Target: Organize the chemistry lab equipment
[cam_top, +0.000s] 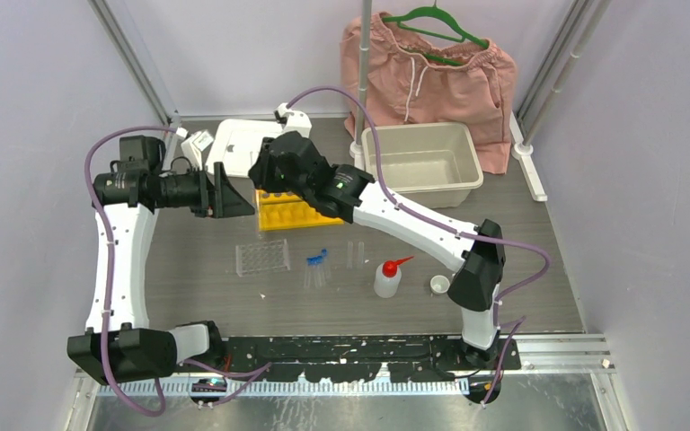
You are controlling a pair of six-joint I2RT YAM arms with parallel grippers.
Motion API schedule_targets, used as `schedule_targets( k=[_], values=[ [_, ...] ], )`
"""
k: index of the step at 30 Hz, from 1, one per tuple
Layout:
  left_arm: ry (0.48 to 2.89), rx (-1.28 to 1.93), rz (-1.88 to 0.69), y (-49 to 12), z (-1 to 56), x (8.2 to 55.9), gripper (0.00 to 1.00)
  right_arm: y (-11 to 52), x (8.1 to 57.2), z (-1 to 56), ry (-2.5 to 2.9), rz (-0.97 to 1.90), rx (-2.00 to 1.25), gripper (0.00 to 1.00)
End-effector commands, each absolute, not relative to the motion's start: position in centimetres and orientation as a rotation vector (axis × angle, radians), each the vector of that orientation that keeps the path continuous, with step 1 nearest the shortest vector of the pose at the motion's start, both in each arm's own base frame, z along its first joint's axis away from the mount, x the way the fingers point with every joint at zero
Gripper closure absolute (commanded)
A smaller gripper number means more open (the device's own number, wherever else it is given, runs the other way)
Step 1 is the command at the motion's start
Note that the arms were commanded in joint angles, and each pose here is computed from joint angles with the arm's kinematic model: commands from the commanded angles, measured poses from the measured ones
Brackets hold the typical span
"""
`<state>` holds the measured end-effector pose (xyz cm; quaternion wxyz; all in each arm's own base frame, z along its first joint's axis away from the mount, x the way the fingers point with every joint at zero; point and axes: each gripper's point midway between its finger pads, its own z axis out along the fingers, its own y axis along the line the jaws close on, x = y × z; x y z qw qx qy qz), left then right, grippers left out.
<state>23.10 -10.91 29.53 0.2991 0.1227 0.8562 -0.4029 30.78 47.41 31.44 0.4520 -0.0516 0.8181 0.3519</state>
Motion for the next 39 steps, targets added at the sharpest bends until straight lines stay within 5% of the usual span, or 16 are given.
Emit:
schedule_targets(
  k=[1,16,20,24,34,39],
  values=[
    [2.185,0.332,-1.132,-11.6,30.5,23.6,0.32,48.6,30.4,37.8,1.857,1.083,-0.046,0.97],
    [2.212,0.314,-1.151,-11.6,29.1,23.9,0.73,50.6,30.0,38.3,1.849,1.215,-0.019,0.95],
    [2.206,0.332,-1.148,-11.5,29.1,23.9,0.84,50.3,29.9,37.9,1.871,1.215,-0.040,0.78],
    [2.183,0.383,-1.117,-11.5,29.3,23.6,0.95,48.9,30.8,36.8,1.973,1.232,-0.052,0.50],
    [2.088,0.511,-1.022,-11.4,29.5,23.0,1.00,48.0,29.0,35.3,2.181,1.348,-0.402,0.31],
    [2.104,0.524,-1.021,-11.5,29.1,22.7,1.00,48.4,28.9,35.8,2.171,1.363,-0.447,0.33]
  ],
)
